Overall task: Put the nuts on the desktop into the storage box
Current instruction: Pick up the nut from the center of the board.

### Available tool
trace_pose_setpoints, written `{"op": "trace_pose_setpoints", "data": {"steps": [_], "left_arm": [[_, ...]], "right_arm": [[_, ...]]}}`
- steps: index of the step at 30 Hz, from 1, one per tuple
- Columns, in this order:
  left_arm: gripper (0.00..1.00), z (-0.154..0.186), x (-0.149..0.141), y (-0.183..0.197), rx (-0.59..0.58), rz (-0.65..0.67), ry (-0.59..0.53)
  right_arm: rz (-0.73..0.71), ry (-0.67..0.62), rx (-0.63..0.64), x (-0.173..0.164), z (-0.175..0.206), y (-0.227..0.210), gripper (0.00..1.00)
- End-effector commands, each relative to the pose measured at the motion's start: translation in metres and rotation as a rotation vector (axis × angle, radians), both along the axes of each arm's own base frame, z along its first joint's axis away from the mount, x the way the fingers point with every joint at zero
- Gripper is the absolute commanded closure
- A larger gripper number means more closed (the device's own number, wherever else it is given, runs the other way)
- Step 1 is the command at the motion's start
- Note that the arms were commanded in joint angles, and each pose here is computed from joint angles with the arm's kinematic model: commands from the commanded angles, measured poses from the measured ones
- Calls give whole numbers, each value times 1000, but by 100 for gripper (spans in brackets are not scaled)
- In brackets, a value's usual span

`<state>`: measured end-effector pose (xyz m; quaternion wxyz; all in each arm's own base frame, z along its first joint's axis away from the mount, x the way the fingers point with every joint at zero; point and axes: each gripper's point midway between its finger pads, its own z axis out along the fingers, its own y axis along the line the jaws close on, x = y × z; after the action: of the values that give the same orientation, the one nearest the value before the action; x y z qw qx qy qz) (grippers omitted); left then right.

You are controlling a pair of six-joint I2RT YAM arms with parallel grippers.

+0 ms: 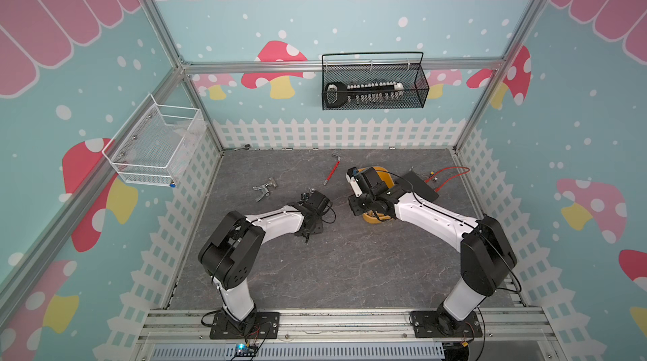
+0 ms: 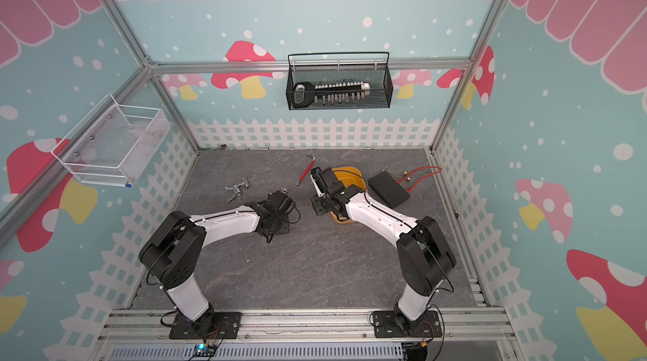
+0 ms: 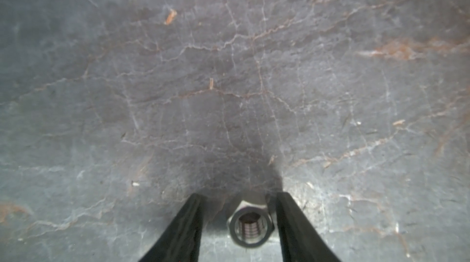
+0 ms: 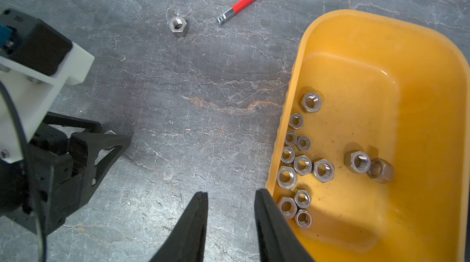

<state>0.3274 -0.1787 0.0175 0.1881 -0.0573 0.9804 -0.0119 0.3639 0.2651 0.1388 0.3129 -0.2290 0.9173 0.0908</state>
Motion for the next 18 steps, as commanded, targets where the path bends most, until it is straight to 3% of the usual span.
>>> {"op": "trace_pose_setpoints", "data": {"steps": [1, 6, 13, 16, 18], "left_arm": [[57, -23, -16, 0, 22, -5, 78], [73, -30, -26, 0, 27, -16, 108], [86, -32, -33, 2, 33, -20, 120], [100, -31, -32, 1, 33, -20, 118], [100, -29, -30, -1, 28, -20, 109]], "right_arm": [[-25, -24, 10, 3, 10, -5, 63], [-17, -21, 20, 0, 13, -5, 63], [27, -11, -1, -16, 11, -15, 63], [45, -12, 12, -25, 15, -20, 63], [43, -14, 19, -30, 17, -25, 63]]}}
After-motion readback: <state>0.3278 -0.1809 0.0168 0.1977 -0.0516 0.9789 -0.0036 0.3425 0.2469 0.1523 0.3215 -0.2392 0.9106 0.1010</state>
